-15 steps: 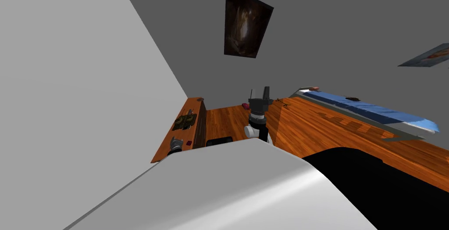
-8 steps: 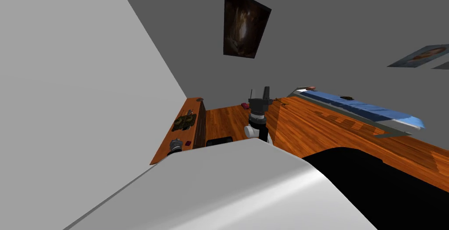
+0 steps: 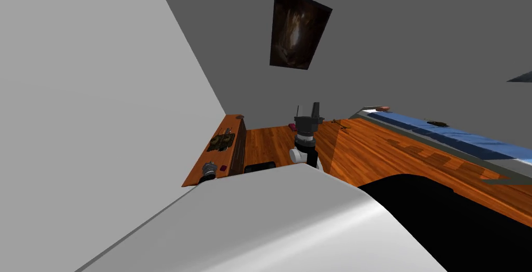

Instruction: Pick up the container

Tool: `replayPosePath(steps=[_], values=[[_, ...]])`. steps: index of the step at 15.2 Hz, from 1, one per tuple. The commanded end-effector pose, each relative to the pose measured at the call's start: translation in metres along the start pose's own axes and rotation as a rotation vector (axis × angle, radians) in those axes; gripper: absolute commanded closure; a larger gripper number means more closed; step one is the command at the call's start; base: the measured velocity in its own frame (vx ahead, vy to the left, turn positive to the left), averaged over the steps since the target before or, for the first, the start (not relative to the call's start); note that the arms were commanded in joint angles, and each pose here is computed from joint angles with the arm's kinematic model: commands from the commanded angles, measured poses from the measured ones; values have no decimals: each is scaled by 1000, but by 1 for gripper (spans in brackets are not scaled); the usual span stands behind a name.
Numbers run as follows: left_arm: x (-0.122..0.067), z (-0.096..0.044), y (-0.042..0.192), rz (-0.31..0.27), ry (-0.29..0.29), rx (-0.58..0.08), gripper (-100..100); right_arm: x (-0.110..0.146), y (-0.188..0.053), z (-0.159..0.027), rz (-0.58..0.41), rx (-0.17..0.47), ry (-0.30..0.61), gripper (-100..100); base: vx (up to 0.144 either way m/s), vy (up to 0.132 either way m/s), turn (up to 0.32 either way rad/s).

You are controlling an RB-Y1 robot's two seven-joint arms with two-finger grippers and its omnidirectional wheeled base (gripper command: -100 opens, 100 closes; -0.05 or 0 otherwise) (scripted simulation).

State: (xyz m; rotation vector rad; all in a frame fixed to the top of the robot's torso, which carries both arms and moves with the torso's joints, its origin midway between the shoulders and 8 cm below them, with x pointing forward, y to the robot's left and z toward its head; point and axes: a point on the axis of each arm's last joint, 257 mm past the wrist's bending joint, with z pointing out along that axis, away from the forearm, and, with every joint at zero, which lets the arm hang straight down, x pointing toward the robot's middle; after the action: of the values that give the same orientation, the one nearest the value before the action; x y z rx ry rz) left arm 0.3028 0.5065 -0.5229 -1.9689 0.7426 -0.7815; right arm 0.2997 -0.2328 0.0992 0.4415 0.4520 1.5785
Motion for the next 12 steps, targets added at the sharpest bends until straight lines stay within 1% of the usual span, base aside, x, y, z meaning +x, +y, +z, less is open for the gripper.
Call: replayPosePath(steps=[1,2,3,4,5,6,7,10,11,12], values=[[5,2,0,11,15,-5,100,0,0,0,0,0,0,0,4,-38,100],[8,5,-2,6,22,-7,100,0,0,0,0,0,0,0,6,-35,144],[9,5,-1,18,28,-9,100,0,0,0,0,0,0,0,5,-34,125],[12,8,-2,13,35,-12,100,0,0,0,0,0,0,0,4,-33,128],[14,7,-1,24,42,-14,100,0,0,0,0,0,0,0,4,-32,99],[16,10,-3,20,48,-17,100,0,0,0,0,0,0,0,5,-35,109],[18,10,-2,31,54,-19,100,0,0,0,0,0,0,0,6,-33,102],[25,14,-3,34,74,-29,100,0,0,0,0,0,0,0,5,-35,139],[26,14,-2,44,79,-31,100,0,0,0,0,0,0,0,4,-34,98],[24,13,-2,38,72,-27,100,0,0,0,0,0,0,0,2,-19,24]])
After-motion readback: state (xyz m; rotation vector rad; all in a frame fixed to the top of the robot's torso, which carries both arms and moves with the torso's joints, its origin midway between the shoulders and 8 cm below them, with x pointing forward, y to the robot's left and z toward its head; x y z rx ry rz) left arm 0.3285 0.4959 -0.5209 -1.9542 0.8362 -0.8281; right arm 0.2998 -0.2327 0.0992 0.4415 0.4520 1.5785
